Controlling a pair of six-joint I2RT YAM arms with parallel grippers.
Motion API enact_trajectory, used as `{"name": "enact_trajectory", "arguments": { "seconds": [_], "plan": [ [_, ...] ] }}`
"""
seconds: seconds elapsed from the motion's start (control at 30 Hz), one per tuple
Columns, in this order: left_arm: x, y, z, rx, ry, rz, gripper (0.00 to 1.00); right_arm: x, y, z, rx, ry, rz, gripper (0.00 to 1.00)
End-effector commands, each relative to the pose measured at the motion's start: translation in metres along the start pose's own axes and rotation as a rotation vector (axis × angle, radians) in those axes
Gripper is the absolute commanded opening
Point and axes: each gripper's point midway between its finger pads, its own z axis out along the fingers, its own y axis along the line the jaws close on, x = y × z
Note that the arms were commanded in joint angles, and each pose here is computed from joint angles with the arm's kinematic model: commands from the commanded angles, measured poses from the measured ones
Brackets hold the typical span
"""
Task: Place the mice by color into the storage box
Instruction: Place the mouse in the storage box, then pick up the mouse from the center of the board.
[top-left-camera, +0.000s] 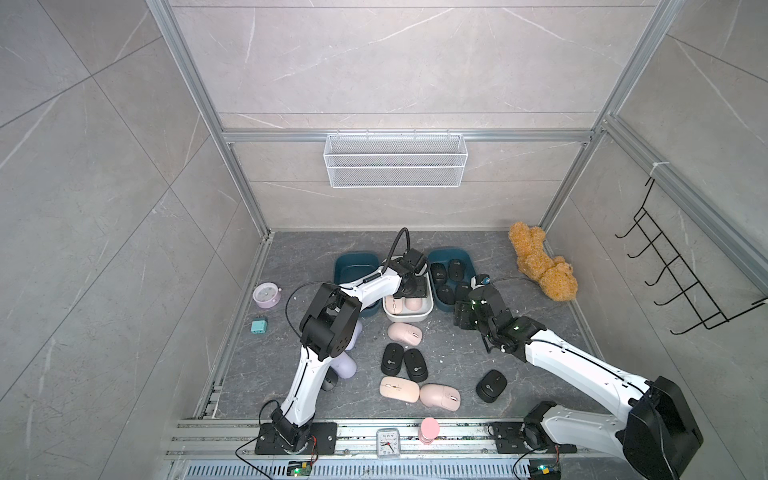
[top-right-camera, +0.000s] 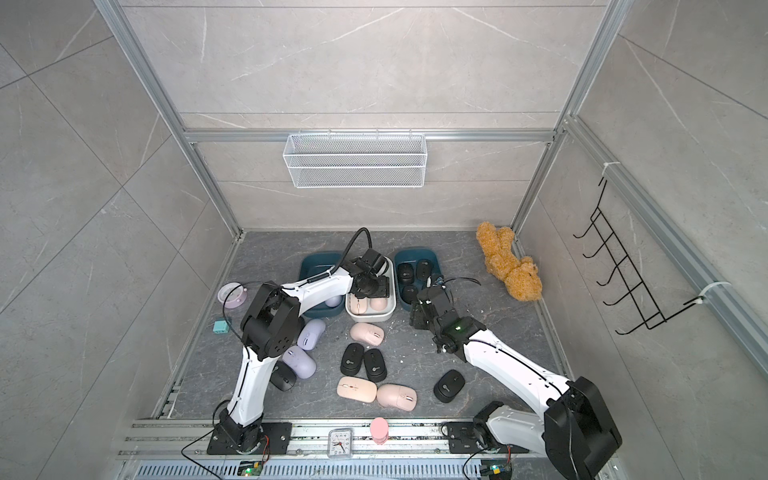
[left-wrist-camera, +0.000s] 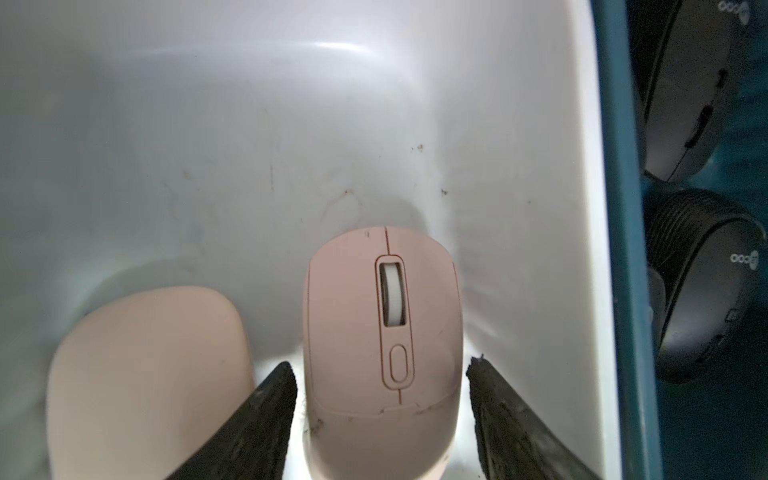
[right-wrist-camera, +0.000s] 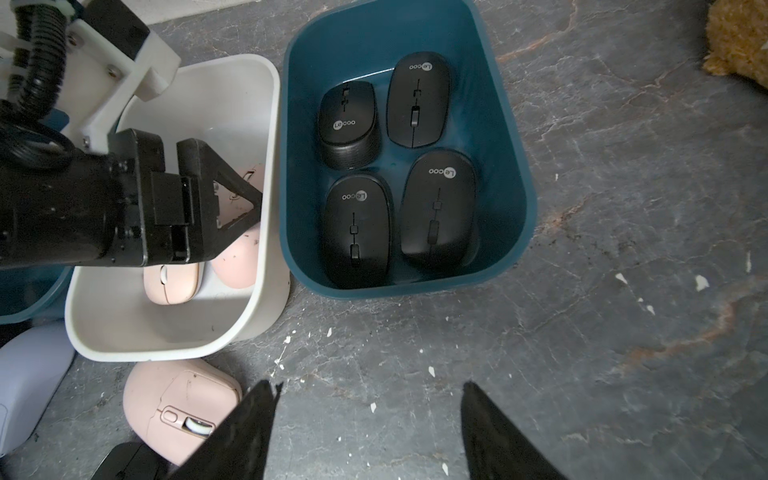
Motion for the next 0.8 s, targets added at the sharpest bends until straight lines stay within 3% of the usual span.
{"name": "enact_trajectory", "arguments": {
  "seconds": [0.0,0.3,0.5,0.77],
  "plan": [
    [-0.05,-0.013,-0.058,0.043,-0.159,-0.004,0.68,-0.006,-0.001,-0.01,-0.008,-0.01,0.008,0.72],
    [-0.069,-0.012,-0.12,0.087,-0.3,0.022,0.67,0.004,-0.014,-0.022,0.036,0.028,0.024,0.71],
    [-0.045,0.006,-0.147,0.112,-0.356,0.032,0.67,0.035,-0.036,-0.03,0.108,0.099,0.127,0.71],
    [0.006,0.055,-0.167,0.037,-0.376,0.056,0.67,0.097,-0.068,-0.037,0.27,0.235,0.268,0.71]
  ]
}}
